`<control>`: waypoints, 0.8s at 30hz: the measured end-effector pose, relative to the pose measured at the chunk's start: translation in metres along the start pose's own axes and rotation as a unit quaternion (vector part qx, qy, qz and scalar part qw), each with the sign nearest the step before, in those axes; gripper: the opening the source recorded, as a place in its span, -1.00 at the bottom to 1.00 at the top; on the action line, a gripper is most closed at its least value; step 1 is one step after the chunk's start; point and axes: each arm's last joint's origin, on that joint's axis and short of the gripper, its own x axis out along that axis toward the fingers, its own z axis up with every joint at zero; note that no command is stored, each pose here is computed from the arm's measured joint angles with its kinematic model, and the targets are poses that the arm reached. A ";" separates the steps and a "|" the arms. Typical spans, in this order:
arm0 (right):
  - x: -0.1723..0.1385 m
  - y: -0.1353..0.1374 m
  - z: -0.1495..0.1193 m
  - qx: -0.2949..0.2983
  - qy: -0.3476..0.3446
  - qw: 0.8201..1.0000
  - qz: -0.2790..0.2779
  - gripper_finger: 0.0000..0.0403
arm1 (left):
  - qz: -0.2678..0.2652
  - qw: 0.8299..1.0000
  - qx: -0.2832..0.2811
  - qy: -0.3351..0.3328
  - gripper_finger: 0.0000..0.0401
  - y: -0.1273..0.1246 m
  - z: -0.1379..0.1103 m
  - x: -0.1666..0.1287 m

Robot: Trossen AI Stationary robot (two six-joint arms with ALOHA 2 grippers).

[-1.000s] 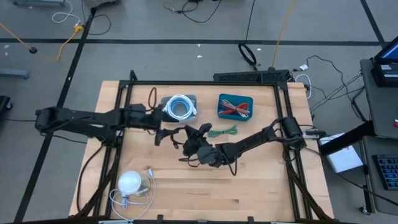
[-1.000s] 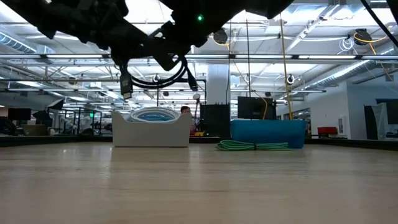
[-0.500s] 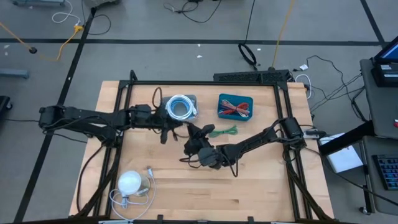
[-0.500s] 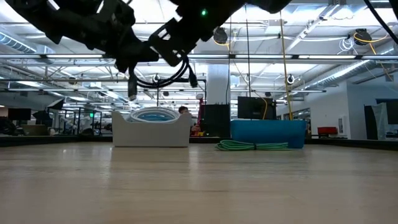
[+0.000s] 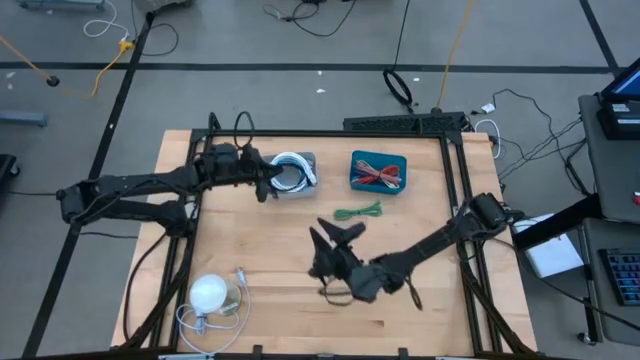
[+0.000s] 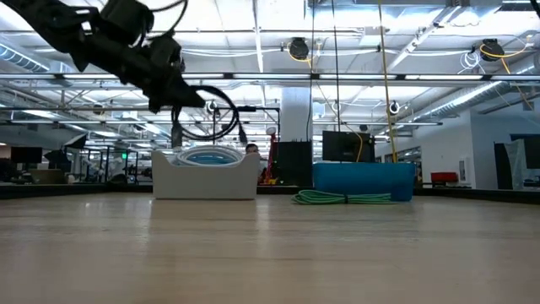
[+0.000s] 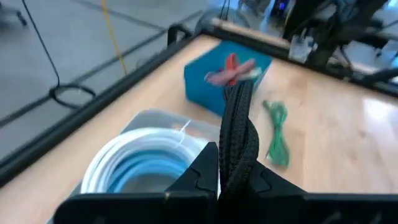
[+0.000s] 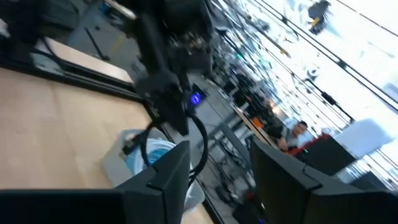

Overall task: Pick & Place USB Port
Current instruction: Put the black hdmi cable into the gray bin

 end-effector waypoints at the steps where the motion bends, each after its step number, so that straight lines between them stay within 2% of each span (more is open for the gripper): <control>1: -0.006 0.000 0.001 0.001 -0.005 1.000 0.006 -0.19 | 0.000 1.000 0.000 0.007 -0.93 0.005 -0.001 0.001; 5: -0.021 0.001 0.005 0.008 -0.020 1.000 0.019 -0.18 | -0.008 1.000 0.008 0.010 -0.93 0.020 -0.003 0.006; 11: -0.024 0.001 0.006 0.012 -0.022 0.999 0.021 -0.20 | -0.045 0.999 0.005 0.008 -0.93 0.034 -0.006 0.016; 24: -0.023 0.001 0.006 0.017 -0.022 0.999 0.021 -0.22 | -0.035 0.998 -0.005 0.057 -0.93 0.057 -0.032 0.044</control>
